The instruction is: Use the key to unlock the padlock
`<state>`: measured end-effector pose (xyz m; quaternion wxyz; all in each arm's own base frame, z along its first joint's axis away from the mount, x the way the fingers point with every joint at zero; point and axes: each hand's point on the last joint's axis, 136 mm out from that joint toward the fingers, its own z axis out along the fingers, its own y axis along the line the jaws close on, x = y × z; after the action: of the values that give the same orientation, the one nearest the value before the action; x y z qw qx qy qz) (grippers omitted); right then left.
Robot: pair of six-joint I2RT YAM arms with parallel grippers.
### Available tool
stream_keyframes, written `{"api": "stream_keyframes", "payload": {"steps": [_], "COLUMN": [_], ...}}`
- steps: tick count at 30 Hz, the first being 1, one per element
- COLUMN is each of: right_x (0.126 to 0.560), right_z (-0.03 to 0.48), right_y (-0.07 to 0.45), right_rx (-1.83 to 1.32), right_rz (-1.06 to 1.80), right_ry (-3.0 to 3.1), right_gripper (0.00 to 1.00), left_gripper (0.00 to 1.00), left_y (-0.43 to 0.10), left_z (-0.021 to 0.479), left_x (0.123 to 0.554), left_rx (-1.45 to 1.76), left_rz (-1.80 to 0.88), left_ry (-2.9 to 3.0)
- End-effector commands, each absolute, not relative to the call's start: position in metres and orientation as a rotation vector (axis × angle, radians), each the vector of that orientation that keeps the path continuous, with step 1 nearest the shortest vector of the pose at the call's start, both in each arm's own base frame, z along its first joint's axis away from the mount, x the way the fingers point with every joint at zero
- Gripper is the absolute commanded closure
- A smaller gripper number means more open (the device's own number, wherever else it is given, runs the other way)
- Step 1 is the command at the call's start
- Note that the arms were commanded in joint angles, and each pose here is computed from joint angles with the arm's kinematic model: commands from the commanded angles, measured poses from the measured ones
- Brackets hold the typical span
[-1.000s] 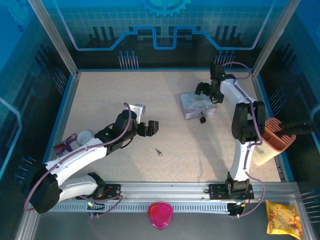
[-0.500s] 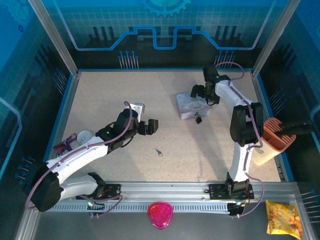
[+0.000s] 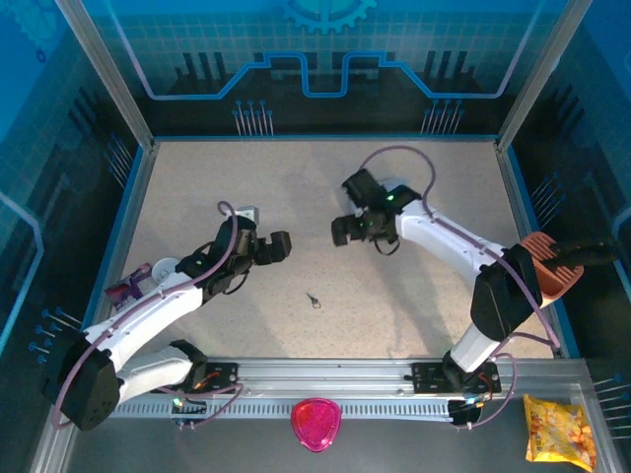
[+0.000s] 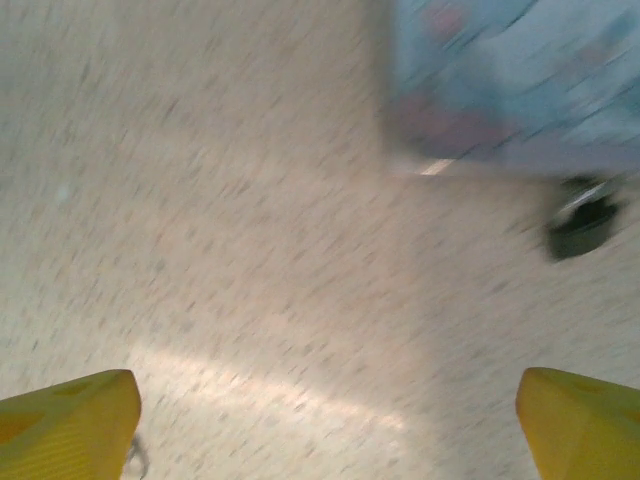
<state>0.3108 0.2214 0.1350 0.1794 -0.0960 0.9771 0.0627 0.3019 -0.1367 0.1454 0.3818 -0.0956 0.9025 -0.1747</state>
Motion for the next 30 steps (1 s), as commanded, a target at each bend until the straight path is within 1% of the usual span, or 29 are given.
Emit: {"api": "stream_keyframes", "payload": {"steps": [1,4,6,10,14,18,22,26,30], "right_x": [0.261,0.228,0.21,0.192,0.19,0.196,0.202,0.205,0.208], "right_z": [0.121,0.1,0.083,0.058,0.039,0.033,0.026,0.017,0.015], "right_y": [0.249,0.284,0.303,0.316,0.32,0.321,0.319,0.318,0.322], "right_rx": [-0.31,-0.34,-0.359,-0.375,-0.356,-0.356,-0.364,-0.383,-0.392], "right_rz": [0.267,0.39,0.468,0.432,0.426,0.381,0.306,0.251,0.255], "right_ry": [2.867,2.934,2.983,3.051,3.081,3.071,3.066,3.077,3.078], "right_gripper": [0.07,0.11,0.16,0.28,0.44,0.55,0.63,0.67,0.71], "left_gripper": [0.01,0.01,0.01,0.01,0.01,0.01,0.01,0.01,0.01], "left_y": [-0.121,-0.112,-0.109,-0.107,-0.107,-0.105,-0.106,-0.107,-0.105], "left_z": [0.132,0.131,0.132,0.134,0.134,0.133,0.131,0.132,0.132], "left_x": [0.288,0.283,0.281,0.278,0.276,0.274,0.273,0.273,0.272], "left_rx": [-0.384,-0.405,-0.413,-0.415,-0.415,-0.419,-0.421,-0.415,-0.418], "left_rz": [-0.47,-0.437,-0.43,-0.439,-0.452,-0.457,-0.469,-0.474,-0.475], "left_ry": [2.342,2.332,2.32,2.304,2.303,2.299,2.296,2.298,2.294]}}
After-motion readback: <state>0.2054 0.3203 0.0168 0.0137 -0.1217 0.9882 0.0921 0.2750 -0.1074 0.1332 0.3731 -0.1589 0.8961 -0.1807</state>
